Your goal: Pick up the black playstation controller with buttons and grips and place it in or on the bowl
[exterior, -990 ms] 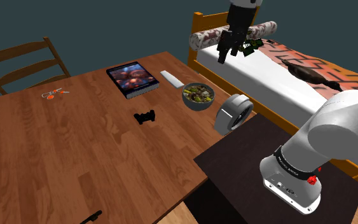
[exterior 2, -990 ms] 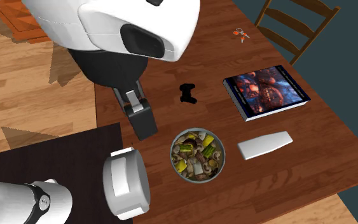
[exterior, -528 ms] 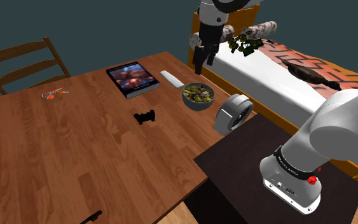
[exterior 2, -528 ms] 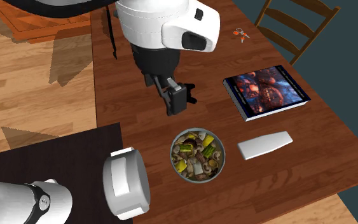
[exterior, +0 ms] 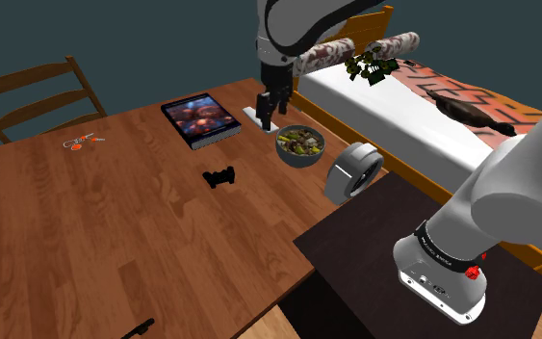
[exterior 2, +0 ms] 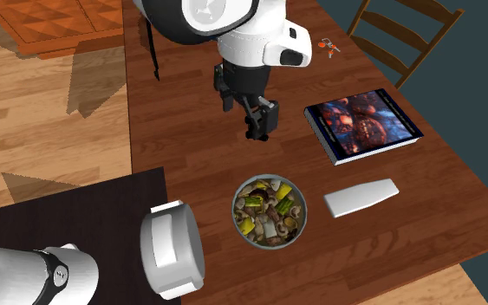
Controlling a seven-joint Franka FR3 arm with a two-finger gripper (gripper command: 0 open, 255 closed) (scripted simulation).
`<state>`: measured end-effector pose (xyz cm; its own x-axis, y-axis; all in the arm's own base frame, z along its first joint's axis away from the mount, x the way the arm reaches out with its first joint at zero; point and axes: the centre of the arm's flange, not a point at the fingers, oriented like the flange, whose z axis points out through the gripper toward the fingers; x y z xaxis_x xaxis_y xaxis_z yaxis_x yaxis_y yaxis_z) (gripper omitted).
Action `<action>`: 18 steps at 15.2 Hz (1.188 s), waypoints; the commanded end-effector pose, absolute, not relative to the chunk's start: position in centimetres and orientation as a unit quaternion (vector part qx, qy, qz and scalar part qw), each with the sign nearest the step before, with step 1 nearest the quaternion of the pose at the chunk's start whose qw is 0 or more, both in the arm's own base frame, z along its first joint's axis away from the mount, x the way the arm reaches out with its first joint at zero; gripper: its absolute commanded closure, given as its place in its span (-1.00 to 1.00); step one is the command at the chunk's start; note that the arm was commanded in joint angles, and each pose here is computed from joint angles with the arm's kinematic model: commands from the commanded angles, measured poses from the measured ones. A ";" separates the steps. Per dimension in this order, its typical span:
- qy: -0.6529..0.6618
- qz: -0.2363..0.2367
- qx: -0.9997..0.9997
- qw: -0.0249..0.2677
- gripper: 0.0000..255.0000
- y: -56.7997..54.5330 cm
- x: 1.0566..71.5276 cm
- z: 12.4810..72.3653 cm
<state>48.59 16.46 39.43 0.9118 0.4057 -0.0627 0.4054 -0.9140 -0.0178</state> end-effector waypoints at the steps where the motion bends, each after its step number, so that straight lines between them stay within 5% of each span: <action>1: -0.222 0.036 -0.974 0.000 -1.00 18.2 50.2 37.7; 18: -0.340 0.061 -0.938 -0.018 -1.00 33.8 59.4 23.1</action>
